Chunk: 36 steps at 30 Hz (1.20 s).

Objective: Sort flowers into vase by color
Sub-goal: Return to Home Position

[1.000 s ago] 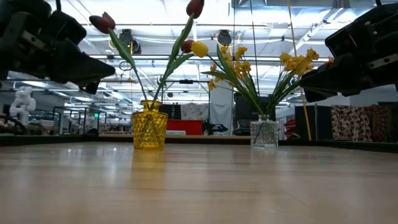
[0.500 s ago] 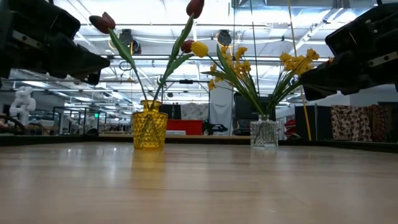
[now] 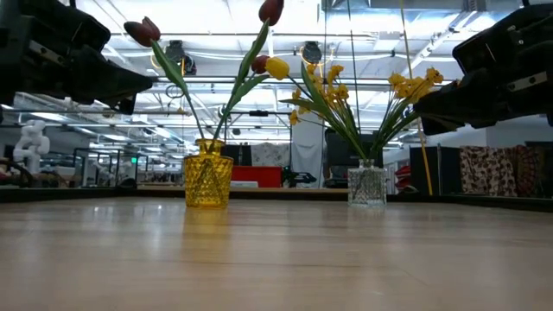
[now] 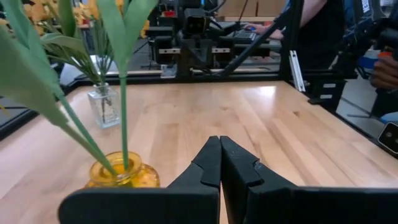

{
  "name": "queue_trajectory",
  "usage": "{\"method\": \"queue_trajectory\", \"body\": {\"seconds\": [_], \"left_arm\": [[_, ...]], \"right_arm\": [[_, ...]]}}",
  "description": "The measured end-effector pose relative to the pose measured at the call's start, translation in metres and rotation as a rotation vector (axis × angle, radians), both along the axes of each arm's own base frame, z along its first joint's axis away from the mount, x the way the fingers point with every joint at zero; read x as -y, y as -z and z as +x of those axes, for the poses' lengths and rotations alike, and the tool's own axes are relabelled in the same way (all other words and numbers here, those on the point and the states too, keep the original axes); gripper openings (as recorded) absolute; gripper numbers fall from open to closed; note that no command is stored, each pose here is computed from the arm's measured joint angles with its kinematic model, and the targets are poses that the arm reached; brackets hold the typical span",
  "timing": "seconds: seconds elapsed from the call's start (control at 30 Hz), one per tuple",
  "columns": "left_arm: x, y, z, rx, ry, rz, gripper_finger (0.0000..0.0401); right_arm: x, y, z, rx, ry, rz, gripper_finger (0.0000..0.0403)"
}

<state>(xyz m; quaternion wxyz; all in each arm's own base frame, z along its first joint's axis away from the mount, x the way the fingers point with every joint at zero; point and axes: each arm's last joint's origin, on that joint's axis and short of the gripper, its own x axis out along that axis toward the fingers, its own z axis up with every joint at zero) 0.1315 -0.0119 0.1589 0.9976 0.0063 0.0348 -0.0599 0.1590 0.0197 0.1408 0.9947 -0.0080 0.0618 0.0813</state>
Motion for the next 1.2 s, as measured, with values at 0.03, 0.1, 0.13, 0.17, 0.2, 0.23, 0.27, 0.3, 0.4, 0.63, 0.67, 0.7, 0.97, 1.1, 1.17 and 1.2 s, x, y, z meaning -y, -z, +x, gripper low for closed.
{"method": "queue_trajectory", "body": {"seconds": [0.03,0.1,0.13,0.17,0.2,0.23,0.27,0.3,0.4,0.63,0.67,0.7,0.97,1.1,1.17,1.2], "left_arm": [[0.0,0.0,-0.001,0.0,-0.003,-0.001,0.0001],[-0.001,0.0,-0.003,-0.002,-0.005,-0.001,0.0001],[-0.001,-0.001,-0.004,-0.003,-0.004,0.0,0.0001],[-0.001,-0.001,-0.005,-0.003,-0.004,-0.001,0.0],[-0.001,-0.001,-0.006,-0.006,-0.004,-0.001,0.0],[-0.001,-0.001,-0.006,-0.008,-0.004,-0.001,0.0],[-0.001,0.0,-0.007,-0.01,-0.003,-0.002,0.0],[-0.001,0.0,-0.008,-0.014,-0.003,-0.002,0.0],[-0.001,0.0,-0.009,-0.013,-0.003,-0.003,0.0],[-0.002,0.0,-0.012,-0.022,-0.016,-0.002,0.0],[-0.002,0.0,-0.012,-0.021,-0.016,-0.003,0.0],[-0.002,0.0,-0.013,-0.022,-0.017,-0.004,0.0],[-0.003,0.0,-0.017,-0.025,-0.031,-0.02,0.0],[-0.003,-0.001,-0.019,-0.008,-0.053,-0.019,0.0],[-0.003,-0.002,-0.02,-0.003,-0.054,-0.022,0.0],[-0.004,-0.002,-0.02,0.0,-0.055,-0.026,0.0]], "right_arm": [[0.001,0.0,-0.001,-0.007,0.002,0.001,0.0],[0.004,-0.001,-0.003,-0.014,0.02,0.004,0.0],[0.006,-0.002,-0.004,-0.016,0.028,0.005,0.0],[0.007,-0.003,-0.005,-0.018,0.032,0.007,0.0],[0.008,-0.004,-0.006,-0.018,0.028,0.009,0.0],[0.009,-0.005,-0.007,-0.013,0.02,0.012,0.0],[0.009,-0.006,-0.008,-0.005,0.013,0.014,0.0],[0.01,-0.007,-0.009,0.0,0.012,0.015,0.0],[0.012,-0.009,-0.012,-0.004,0.023,0.015,0.0],[0.017,-0.014,-0.017,0.024,0.056,0.022,0.0],[0.017,-0.015,-0.018,0.027,0.059,0.023,0.0],[0.017,-0.015,-0.018,0.028,0.062,0.023,0.0],[0.018,-0.019,-0.026,0.042,0.07,0.033,0.0],[0.019,-0.02,-0.03,0.045,0.077,0.034,0.0],[0.019,-0.022,-0.032,0.057,0.079,0.035,0.0],[0.019,-0.023,-0.033,0.062,0.079,0.037,0.0]]}}
